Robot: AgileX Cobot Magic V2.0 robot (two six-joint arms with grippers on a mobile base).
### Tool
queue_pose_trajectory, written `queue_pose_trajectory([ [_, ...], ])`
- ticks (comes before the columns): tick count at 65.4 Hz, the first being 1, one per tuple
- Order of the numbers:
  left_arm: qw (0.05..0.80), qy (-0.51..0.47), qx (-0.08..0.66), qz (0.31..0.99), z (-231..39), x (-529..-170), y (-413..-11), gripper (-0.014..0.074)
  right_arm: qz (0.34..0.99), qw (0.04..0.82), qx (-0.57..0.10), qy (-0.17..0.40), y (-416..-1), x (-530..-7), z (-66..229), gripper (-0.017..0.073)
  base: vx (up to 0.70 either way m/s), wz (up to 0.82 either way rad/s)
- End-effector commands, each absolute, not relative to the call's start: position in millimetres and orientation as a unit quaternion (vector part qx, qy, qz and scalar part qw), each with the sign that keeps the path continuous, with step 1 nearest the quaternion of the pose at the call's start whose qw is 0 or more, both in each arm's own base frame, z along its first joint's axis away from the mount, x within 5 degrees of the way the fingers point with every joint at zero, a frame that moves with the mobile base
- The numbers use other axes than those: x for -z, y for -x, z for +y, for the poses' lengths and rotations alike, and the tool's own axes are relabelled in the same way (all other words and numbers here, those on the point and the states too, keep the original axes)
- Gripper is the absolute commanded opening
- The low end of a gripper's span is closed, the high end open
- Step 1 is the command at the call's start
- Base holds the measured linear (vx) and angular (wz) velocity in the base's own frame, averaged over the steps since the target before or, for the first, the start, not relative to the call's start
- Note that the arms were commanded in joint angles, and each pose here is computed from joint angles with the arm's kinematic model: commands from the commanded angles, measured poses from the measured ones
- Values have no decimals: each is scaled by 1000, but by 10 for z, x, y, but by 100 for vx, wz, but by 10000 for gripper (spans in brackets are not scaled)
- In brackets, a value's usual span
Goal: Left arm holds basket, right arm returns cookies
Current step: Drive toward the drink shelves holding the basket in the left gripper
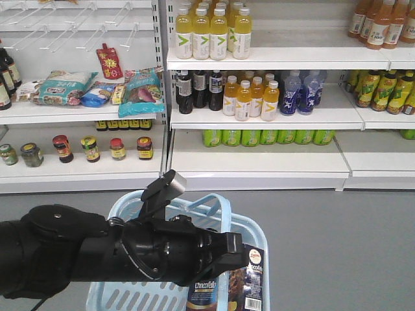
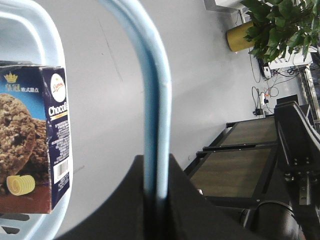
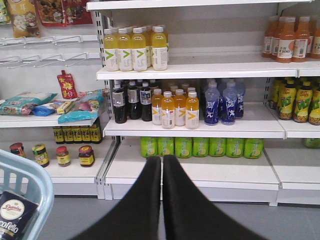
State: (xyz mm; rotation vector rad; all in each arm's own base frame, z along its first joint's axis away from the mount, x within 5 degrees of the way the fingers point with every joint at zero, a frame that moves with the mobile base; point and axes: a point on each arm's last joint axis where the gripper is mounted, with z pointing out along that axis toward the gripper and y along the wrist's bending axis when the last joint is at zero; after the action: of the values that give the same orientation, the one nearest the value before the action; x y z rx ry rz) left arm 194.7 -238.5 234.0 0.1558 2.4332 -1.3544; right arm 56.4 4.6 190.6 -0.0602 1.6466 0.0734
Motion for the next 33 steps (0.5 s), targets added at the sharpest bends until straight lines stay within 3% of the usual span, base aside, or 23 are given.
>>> queue_pose_trajectory([
  [1,184,-60,517,834,-2407,-2580,-1912,-6,702,711,-32,27,-558,-1985,46,-9,34,-8],
  [15,184,-60,517,834,-2407,-2580,-1912,-6,702,711,-32,27,-558,-1985,46,-9,31,-21],
  [33,184,-60,517,834,-2407,-2580,-1912,-6,702,711,-32,27,-558,-1985,46,-9,25,-46],
])
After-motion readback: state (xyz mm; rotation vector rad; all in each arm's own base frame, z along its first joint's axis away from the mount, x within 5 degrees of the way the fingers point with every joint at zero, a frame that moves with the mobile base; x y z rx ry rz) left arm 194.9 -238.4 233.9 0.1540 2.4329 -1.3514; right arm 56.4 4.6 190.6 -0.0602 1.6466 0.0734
